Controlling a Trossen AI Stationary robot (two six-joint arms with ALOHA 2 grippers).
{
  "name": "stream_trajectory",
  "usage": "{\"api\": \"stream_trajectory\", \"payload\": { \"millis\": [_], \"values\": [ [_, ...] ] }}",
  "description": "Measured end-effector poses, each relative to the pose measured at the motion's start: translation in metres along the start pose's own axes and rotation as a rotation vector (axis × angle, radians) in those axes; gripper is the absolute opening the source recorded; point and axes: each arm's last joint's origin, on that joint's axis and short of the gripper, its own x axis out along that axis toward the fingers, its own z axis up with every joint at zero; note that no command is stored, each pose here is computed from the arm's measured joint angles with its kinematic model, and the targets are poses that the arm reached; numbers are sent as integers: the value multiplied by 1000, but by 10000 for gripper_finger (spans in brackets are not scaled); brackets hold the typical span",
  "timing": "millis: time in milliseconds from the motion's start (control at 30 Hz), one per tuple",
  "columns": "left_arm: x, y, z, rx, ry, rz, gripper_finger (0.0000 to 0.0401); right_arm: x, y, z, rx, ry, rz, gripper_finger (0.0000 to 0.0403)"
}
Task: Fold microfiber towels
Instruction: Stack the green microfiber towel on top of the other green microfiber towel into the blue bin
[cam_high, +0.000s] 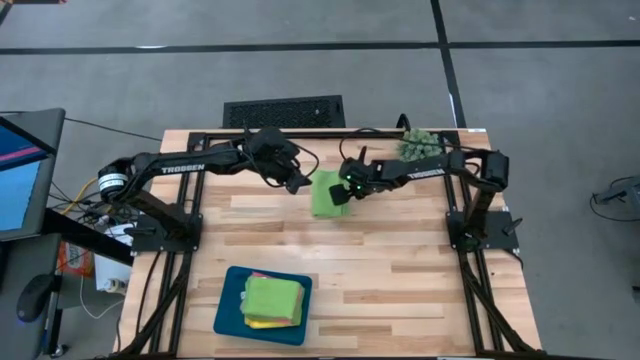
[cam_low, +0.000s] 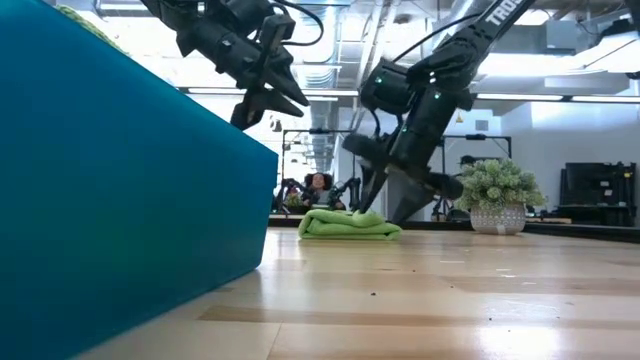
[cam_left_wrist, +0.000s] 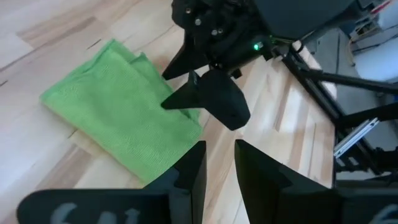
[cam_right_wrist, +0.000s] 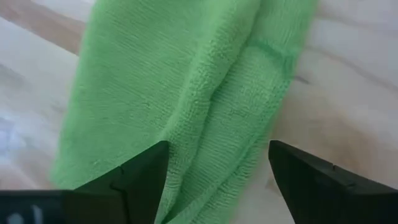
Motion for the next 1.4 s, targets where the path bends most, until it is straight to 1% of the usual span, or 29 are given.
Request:
{"api": "stream_trajectory", "payload": {
  "millis": [100, 200, 267, 300, 333, 400, 500, 567, 600, 733, 833, 933, 1033, 1167, 1267, 1400],
  "values": [
    [0, 1, -2, 14, 16, 10, 74, 11, -3, -2, 28, 17, -28, 303],
    [0, 2, -3, 21, 28, 17, 74, 16, -6, 0, 82, 40, -27, 299],
    [0, 2, -3, 31, 29, 19, 74, 17, -8, 0, 101, 60, -27, 283],
    [0, 2, -3, 36, 30, 19, 74, 17, -9, 1, 104, 66, -25, 268],
    [0, 2, -3, 39, 30, 20, 74, 17, -10, 1, 106, 71, -23, 249],
    [0, 2, -3, 39, 30, 20, 74, 18, -10, 0, 102, 72, -30, 197],
    [0, 2, -3, 37, 31, 17, 74, 19, -12, -1, 87, 76, -39, 97],
    [-1, 1, -3, 25, 39, 7, 74, 20, -10, 0, 57, 67, -17, 33],
    [-2, 1, -4, 17, 48, 6, 74, 19, -9, 1, 41, 63, -8, 20],
    [-21, -5, -9, 3, 74, 6, 57, 11, -4, 3, 20, 81, 23, 18],
    [-45, -12, -14, -3, 84, 17, 35, -7, 13, 7, -10, 46, 96, 8],
    [-77, -22, -19, 3, 43, 12, 14, -27, 36, 11, -42, -3, 181, 6],
    [-113, -32, -26, -10, -45, 9, 2, -43, 64, 10, -97, -26, 247, 5],
    [-158, -42, -37, -37, -186, 6, 5, -68, 102, 5, -204, -37, 370, 4],
    [-186, -46, -47, -46, -297, 5, 6, -86, 125, 2, -259, -64, 445, 3],
    [-214, -47, -59, -49, -417, 26, 6, -106, 149, -7, -303, -76, 522, 3]
  ]
}}
